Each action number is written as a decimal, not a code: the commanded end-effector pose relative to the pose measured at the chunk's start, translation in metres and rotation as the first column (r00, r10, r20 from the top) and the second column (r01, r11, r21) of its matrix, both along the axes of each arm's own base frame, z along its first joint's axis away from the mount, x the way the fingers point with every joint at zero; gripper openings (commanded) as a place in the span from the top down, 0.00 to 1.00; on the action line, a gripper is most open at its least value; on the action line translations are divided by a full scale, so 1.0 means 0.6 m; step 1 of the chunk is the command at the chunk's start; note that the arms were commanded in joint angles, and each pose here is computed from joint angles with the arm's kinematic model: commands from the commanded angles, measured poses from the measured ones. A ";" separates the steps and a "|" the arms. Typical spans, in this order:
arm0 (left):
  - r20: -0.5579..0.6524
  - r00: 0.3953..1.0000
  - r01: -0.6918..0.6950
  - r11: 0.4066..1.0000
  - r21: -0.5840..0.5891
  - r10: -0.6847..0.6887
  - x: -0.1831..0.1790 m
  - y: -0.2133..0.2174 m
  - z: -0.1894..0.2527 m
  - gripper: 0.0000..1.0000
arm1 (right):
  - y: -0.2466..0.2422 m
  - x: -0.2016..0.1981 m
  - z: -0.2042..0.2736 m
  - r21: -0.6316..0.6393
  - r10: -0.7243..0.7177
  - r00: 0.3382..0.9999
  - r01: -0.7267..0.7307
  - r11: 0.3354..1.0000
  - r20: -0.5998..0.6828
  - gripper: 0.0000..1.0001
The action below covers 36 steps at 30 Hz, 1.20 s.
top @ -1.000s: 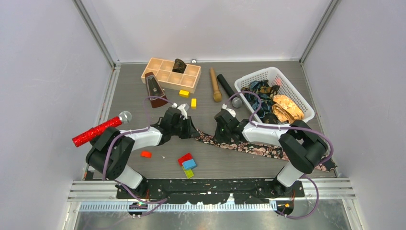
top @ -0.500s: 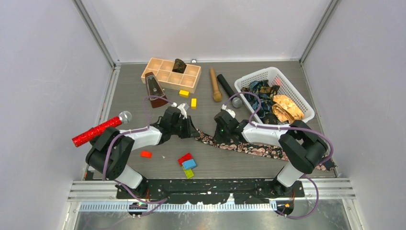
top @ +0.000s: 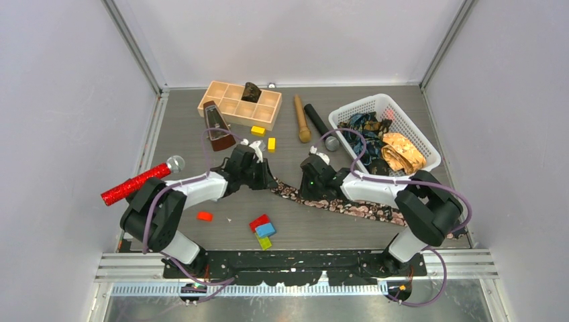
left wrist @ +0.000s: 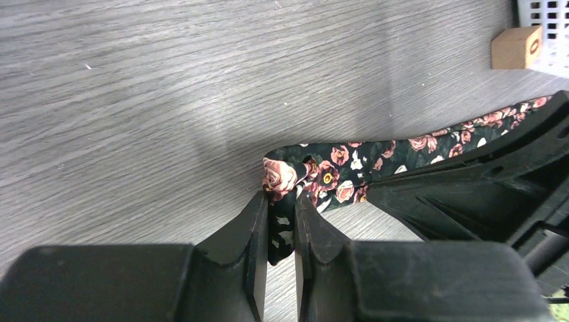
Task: Roll the ties
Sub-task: Roll the tie at the center of the board.
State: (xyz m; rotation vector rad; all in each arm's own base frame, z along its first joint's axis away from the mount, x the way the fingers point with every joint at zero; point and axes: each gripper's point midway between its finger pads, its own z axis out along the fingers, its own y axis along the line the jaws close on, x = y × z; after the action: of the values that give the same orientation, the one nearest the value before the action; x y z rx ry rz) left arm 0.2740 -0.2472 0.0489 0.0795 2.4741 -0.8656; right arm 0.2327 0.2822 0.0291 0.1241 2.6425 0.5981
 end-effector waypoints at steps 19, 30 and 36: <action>0.168 0.984 -0.050 0.835 0.549 -0.052 0.038 0.052 0.012 1.00 | -0.054 0.016 0.135 0.090 -0.112 0.960 0.092 0.992 0.256 0.77; 0.255 0.958 -0.133 0.580 0.804 -0.134 0.059 0.069 0.027 1.00 | -0.089 0.010 0.156 0.091 -0.161 0.939 0.140 0.986 0.302 0.77; 0.280 0.937 -0.163 0.448 0.879 -0.208 0.059 0.055 0.033 1.00 | -0.110 0.008 0.169 0.106 -0.210 0.921 0.185 0.977 0.329 0.76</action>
State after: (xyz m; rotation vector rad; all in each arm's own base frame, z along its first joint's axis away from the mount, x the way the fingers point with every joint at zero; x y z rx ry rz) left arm 0.3028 -0.2212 0.0519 0.5474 2.3747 0.3548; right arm 0.2332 0.2268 0.1165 0.2281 2.3149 0.6056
